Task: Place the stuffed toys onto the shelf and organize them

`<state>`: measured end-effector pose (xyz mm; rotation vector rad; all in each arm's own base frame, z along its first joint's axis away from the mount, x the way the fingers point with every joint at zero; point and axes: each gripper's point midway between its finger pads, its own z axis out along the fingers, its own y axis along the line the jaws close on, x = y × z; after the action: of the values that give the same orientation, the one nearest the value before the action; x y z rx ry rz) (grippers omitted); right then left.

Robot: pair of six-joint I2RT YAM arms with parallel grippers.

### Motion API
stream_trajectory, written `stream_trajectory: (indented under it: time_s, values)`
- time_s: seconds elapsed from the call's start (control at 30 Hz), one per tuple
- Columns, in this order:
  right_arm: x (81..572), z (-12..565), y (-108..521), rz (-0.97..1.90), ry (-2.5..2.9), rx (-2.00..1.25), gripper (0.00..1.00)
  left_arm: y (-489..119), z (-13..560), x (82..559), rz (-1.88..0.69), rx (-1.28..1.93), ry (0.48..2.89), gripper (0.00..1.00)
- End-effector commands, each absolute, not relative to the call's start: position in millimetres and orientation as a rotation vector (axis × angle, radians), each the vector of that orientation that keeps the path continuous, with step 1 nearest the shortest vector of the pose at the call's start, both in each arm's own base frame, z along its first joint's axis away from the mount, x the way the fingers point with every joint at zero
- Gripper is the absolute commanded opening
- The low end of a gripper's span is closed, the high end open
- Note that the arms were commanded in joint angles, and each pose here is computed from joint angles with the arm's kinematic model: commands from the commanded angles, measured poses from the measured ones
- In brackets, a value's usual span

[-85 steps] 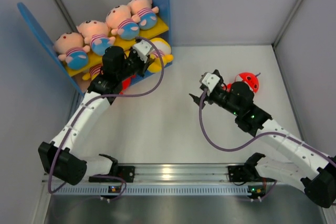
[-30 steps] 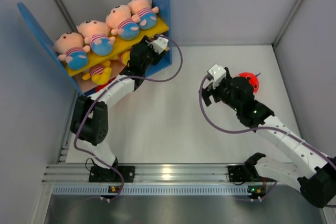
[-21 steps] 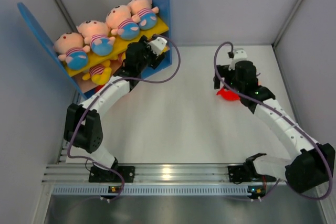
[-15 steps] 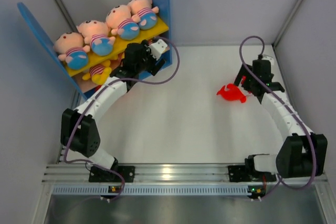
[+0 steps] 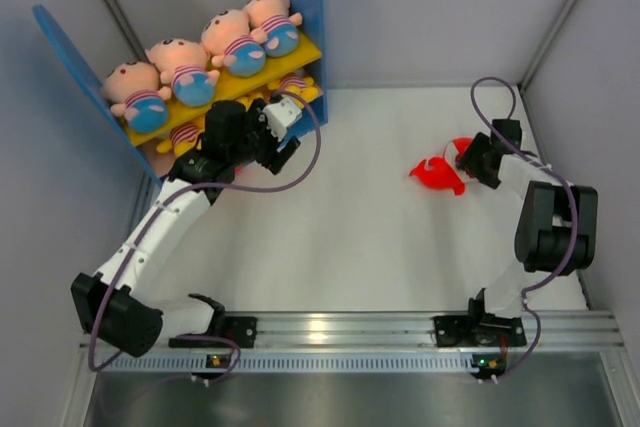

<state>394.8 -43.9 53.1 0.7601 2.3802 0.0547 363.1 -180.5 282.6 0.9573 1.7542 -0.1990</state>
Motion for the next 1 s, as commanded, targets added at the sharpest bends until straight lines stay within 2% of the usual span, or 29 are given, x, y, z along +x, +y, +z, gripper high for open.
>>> stream_trajectory:
  time_s: [0.0, 0.07, 0.13, 0.2, 0.23, 0.27, 0.3, 0.33, 0.47, 0.67, 0.77, 0.97]
  values:
    - [422.4, 51.1, -19.2, 0.259, 2.361, 0.656, 0.65, -172.6, 261.4, 321.1, -0.256, 1.024, 1.812, 0.79]
    - [432.0, 57.9, -8.2, 0.342, 2.309, 0.577, 0.6, -164.6, 252.0, 300.4, -0.252, 1.056, 1.809, 0.79]
    - [438.1, 66.1, 4.9, 0.399, 2.273, 0.484, 0.48, -157.9, 254.9, 284.0, -0.241, 1.073, 1.769, 0.79]
    - [447.8, 76.2, 11.0, 0.406, 2.228, 0.423, 0.34, -154.2, 240.8, 268.5, -0.256, 1.106, 1.776, 0.79]
    - [449.7, 79.1, 19.9, 0.408, 2.234, 0.374, 0.21, -152.3, 245.2, 261.3, -0.259, 1.1, 1.753, 0.79]
    - [455.6, 85.0, 23.8, 0.407, 2.232, 0.344, 0.15, -150.8, 238.2, 254.9, -0.269, 1.109, 1.763, 0.79]
    - [455.8, 87.5, 29.6, 0.407, 2.245, 0.318, 0.04, -151.1, 237.0, 251.4, -0.28, 1.112, 1.76, 0.78]
    - [456.9, 92.9, 44.9, 0.413, 2.251, 0.241, 0.0, -149.5, 240.9, 248.2, -0.277, 1.106, 1.743, 0.78]
    - [456.9, 151.5, 125.1, 0.525, 2.218, -0.047, 0.0, -146.6, 226.5, 243.6, -0.234, 1.209, 1.695, 0.75]
    - [415.2, 217.4, 235.9, 0.688, 2.237, -0.284, 0.0, -151.3, 222.0, 244.7, -0.098, 1.51, 1.439, 0.78]
    - [393.1, 230.5, 280.5, 0.795, 2.244, -0.304, 0.0, -159.3, 234.4, 245.3, -0.046, 1.616, 1.278, 0.83]
    - [354.8, 254.5, 348.5, 0.958, 2.188, -0.389, 0.0, -166.2, 244.1, 239.5, 0.043, 1.745, 1.04, 0.83]
